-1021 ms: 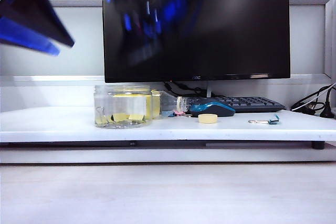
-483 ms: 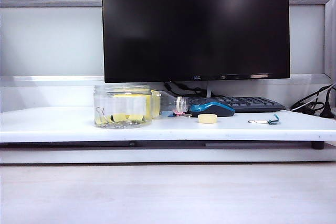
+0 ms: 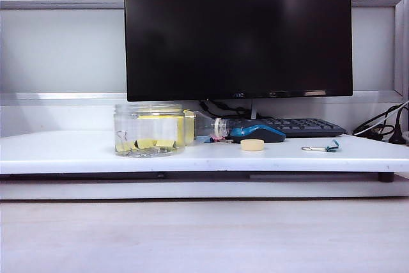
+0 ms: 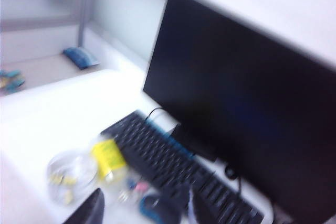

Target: Pick up the clips with the largest number of clips of the same color on the table and place them in a round transparent plastic box.

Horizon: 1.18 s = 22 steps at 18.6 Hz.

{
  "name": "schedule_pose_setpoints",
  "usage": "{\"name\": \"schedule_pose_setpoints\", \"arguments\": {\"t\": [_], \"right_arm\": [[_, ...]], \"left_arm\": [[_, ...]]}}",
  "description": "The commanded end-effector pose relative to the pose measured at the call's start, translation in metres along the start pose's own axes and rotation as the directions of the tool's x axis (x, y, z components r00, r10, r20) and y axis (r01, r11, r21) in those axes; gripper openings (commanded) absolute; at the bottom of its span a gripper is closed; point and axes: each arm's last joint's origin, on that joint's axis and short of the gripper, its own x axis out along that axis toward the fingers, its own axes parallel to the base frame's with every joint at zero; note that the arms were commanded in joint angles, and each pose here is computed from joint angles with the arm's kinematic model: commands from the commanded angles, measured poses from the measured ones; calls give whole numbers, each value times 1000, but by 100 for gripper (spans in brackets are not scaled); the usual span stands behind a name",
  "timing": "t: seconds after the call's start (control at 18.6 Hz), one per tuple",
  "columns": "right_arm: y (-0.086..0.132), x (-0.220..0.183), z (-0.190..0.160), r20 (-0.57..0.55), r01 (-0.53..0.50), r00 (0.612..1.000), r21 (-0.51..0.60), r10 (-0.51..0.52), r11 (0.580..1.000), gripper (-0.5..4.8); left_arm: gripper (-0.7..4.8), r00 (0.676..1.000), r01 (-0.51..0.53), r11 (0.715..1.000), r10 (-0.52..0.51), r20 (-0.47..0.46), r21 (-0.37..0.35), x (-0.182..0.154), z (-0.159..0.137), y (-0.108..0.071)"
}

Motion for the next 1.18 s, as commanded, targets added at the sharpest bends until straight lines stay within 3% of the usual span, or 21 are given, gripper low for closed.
{"name": "schedule_pose_setpoints", "arguments": {"t": [0.05,0.27,0.43,0.64,0.86,0.91,0.97,1.07,1.18], "right_arm": [[25,-25,-44,-20,63,998,36,-62,997,208],[61,-53,-115,99,196,971,187,-217,963,198],[83,-58,-172,99,263,947,303,-305,916,198],[95,-44,-220,35,287,945,390,-325,875,198],[92,-19,-243,47,325,925,416,-378,849,198],[91,-15,-246,69,326,919,418,-387,848,187],[91,-12,-249,86,323,916,420,-391,848,143],[92,-6,-256,84,319,918,423,-387,848,52],[93,-2,-264,55,338,917,424,-396,840,14]], "left_arm": [[183,1000,0,999,1,-4,49,-29,-6,-11],[183,999,-44,998,45,-19,34,-55,-24,-20],[183,998,-66,998,66,-8,-4,-65,-36,-23],[183,994,-73,995,67,-84,-73,-54,-54,-20],[183,962,-248,966,236,-136,-74,-40,-74,-9],[182,950,-292,954,280,-139,-69,-40,-76,-8],[172,946,-306,949,295,-133,-72,-40,-75,-7],[141,946,-318,938,304,-111,-140,-40,-73,-7],[130,949,-316,930,305,-86,-187,-37,-73,-6]]}}
